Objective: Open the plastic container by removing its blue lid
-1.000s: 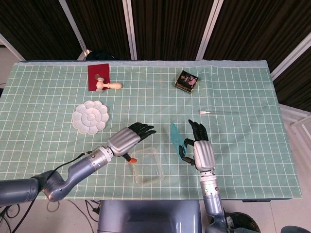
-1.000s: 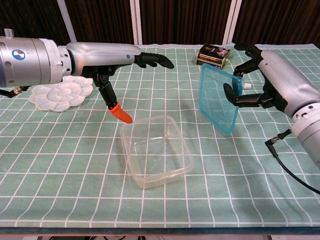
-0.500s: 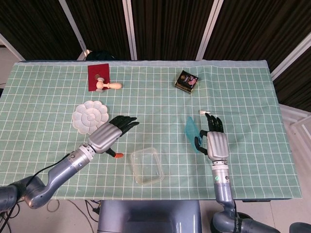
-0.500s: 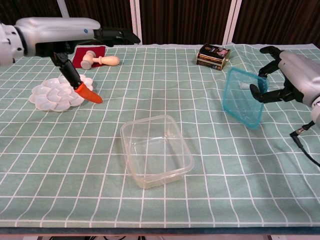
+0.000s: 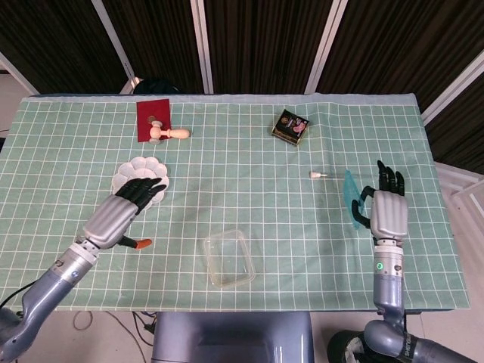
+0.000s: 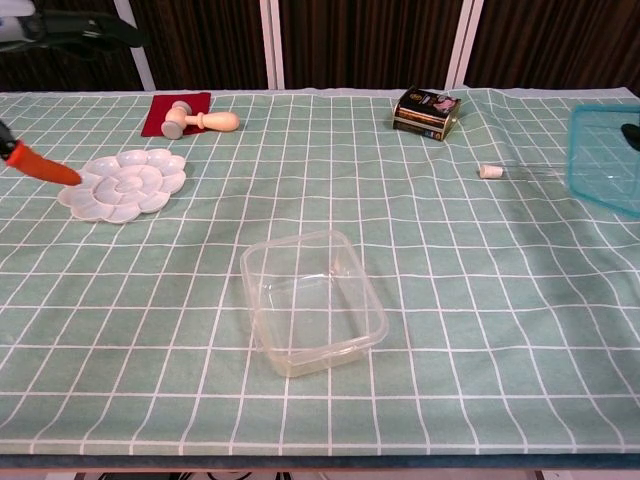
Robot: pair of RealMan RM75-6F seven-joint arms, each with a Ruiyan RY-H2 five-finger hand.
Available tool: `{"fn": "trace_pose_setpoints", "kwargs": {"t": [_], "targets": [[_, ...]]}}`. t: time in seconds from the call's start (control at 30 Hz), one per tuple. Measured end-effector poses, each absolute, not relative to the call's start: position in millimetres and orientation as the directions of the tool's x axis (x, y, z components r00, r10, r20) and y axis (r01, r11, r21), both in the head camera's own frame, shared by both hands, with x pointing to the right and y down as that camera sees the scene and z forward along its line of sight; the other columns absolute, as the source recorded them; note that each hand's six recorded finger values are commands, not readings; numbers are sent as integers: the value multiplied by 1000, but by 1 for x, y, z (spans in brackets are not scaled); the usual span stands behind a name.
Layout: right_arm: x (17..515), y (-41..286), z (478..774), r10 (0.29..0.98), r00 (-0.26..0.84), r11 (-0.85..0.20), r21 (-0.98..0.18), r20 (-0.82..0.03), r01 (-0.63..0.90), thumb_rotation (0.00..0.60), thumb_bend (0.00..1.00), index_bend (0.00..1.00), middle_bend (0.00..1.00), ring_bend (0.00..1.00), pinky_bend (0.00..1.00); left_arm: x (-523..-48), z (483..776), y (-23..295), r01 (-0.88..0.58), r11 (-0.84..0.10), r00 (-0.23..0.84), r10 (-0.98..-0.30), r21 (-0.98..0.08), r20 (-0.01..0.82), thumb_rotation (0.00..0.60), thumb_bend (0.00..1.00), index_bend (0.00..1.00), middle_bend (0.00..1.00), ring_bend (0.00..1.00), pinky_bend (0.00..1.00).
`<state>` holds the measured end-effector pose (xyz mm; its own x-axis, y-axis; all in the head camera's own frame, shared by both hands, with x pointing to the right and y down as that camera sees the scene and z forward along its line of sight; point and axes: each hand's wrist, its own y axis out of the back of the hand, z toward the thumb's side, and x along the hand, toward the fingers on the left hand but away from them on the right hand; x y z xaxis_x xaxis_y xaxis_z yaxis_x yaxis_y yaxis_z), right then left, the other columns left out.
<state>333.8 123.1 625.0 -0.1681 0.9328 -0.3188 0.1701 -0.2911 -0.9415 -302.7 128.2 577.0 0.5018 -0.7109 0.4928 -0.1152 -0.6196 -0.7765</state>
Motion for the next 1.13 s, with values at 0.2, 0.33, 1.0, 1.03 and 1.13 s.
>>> {"fn": "trace_pose_setpoints", "kwargs": {"t": [0.2,0.33,1.0,1.03,1.13], "targets": [[371,148,611,899,-211,-360,-922,-384,146,600,152,0,0,0,0,-353,564,161,-146,-594,399,-767,-791,502,600,0,0,0,0,62],[379,162,606,874,-210,-414,-897,-439,152,600,150,0,0,0,0,-378,557,182,-174,-588,365,-784,-790,503,600,0,0,0,0,62],[406,219,541,910,-60,-405,-910,-411,93,600,151,0,0,0,0,-468,526,248,-139,-418,135,-906,-898,401,600,0,0,0,0,33],[412,222,533,917,-54,-390,-917,-395,84,600,150,0,0,0,0,-471,524,250,-132,-411,124,-910,-902,396,600,0,0,0,0,33],[429,227,520,924,-70,-370,-926,-375,81,600,151,0,0,0,0,-478,518,252,-118,-375,97,-926,-920,365,600,0,0,0,0,32]]}}
